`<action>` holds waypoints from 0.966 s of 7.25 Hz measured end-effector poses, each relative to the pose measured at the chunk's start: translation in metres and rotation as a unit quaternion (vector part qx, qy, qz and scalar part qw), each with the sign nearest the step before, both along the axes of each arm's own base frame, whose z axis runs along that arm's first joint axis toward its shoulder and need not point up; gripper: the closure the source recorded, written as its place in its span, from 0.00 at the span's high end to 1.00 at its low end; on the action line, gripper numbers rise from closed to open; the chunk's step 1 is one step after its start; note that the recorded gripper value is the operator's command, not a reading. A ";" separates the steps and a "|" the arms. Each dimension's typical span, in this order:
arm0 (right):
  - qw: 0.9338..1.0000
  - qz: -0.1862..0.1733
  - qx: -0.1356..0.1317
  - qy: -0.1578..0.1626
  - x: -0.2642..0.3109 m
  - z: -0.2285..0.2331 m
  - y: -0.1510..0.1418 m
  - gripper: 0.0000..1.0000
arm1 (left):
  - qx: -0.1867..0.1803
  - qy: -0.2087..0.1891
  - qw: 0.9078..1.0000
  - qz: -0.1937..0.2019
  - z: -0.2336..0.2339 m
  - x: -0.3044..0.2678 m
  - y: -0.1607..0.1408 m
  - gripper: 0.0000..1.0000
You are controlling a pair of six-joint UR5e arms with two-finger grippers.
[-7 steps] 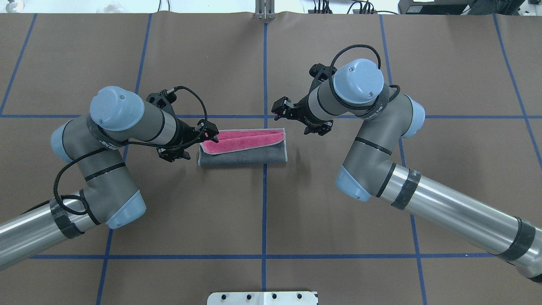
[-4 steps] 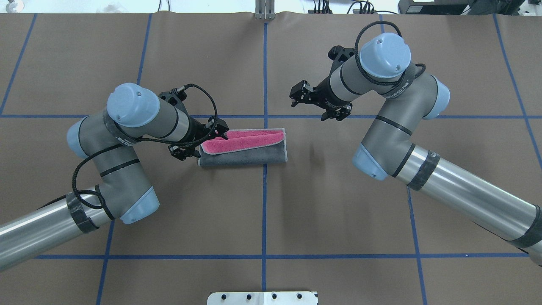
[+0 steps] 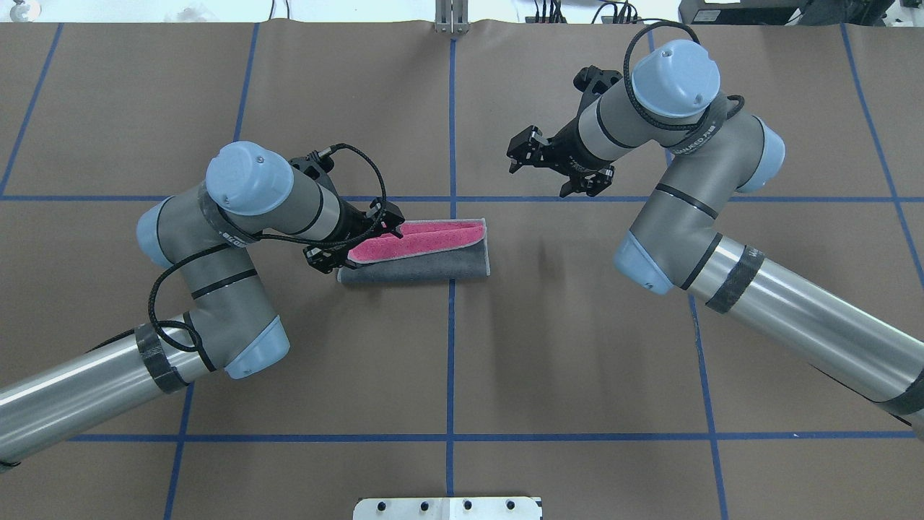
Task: Fold towel twice with both arms
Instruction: 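Press the folded towel flat with the left gripper while the right arm withdraws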
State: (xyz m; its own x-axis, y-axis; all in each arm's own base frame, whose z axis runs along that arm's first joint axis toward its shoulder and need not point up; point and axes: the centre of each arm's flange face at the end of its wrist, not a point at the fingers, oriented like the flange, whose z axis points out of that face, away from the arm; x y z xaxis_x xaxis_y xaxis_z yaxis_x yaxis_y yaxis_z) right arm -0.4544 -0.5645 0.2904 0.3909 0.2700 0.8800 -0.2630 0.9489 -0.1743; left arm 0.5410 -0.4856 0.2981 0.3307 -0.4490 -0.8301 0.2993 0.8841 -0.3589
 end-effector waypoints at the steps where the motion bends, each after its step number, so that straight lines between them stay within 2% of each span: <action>1: 1.000 0.000 0.000 0.000 0.001 0.001 -0.001 0.99 | 0.000 0.002 1.000 0.000 0.003 0.002 -0.001 1.00; 4: 1.000 -0.001 0.000 0.002 0.002 0.004 0.000 0.99 | 0.003 0.004 1.000 -0.004 0.003 0.005 -0.003 1.00; 7: 1.000 -0.001 0.003 0.003 0.005 0.007 -0.002 0.99 | 0.012 0.004 1.000 -0.019 -0.014 0.020 -0.021 1.00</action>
State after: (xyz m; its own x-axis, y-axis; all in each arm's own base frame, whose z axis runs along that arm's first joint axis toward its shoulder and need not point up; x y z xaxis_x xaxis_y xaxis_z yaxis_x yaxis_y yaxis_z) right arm -0.4498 -0.5664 0.2969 0.3977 0.2635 0.8789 -0.2614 0.9507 -0.1668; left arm 0.5610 -0.5064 0.2841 0.3070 -0.4415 -0.8431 0.3298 0.8803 -0.3410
